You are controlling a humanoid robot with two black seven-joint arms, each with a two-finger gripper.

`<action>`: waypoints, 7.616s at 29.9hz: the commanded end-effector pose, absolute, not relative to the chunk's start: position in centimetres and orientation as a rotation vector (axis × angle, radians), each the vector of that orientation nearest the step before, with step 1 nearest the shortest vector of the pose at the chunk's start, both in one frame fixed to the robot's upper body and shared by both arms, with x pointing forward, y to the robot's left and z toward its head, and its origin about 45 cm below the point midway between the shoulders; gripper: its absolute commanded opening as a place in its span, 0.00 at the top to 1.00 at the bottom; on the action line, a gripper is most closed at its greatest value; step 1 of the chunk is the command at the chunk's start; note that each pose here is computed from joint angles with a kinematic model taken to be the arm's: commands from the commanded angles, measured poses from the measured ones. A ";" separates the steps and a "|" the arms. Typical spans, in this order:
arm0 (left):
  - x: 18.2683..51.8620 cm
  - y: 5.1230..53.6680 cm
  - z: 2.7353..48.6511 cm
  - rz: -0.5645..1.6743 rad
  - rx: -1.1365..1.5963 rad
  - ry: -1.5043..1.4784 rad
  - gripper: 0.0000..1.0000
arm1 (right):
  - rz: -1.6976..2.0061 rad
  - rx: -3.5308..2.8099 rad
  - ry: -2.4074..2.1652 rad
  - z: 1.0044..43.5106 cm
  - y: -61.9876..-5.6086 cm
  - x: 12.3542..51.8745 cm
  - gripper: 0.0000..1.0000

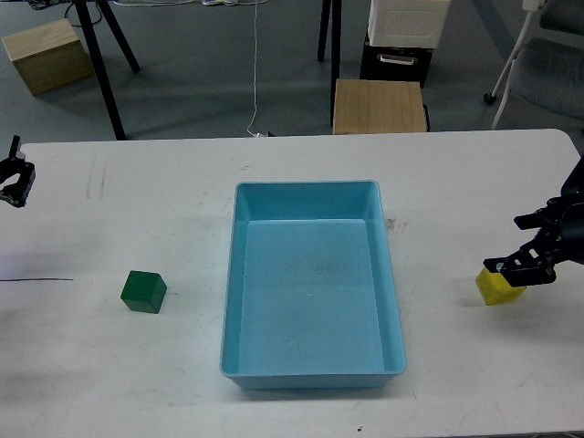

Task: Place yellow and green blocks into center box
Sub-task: 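Move the right gripper down to the yellow cube, then close the right gripper on the yellow cube, then lift the yellow cube and carry it over the blue tray, then lower the yellow cube into the tray and open the right gripper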

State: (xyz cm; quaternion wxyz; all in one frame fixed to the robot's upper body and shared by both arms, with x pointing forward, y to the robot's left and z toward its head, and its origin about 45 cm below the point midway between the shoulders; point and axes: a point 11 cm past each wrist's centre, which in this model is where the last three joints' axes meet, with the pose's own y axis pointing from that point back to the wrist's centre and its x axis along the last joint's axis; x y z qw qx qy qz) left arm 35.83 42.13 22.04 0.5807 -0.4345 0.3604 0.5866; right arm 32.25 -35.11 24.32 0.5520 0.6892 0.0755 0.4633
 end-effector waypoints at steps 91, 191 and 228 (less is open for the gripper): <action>34.6 41.2 19.5 1.386 -0.949 0.859 0.00 | 0.870 1.702 0.156 16.1 -38.0 31.4 0.01; 34.4 41.6 19.4 1.397 -0.953 0.855 0.00 | 1.169 2.059 0.249 23.5 -13.5 38.9 0.69; 34.5 41.7 19.6 1.395 -0.958 0.849 0.00 | 1.063 1.972 0.475 16.4 -9.3 36.9 0.44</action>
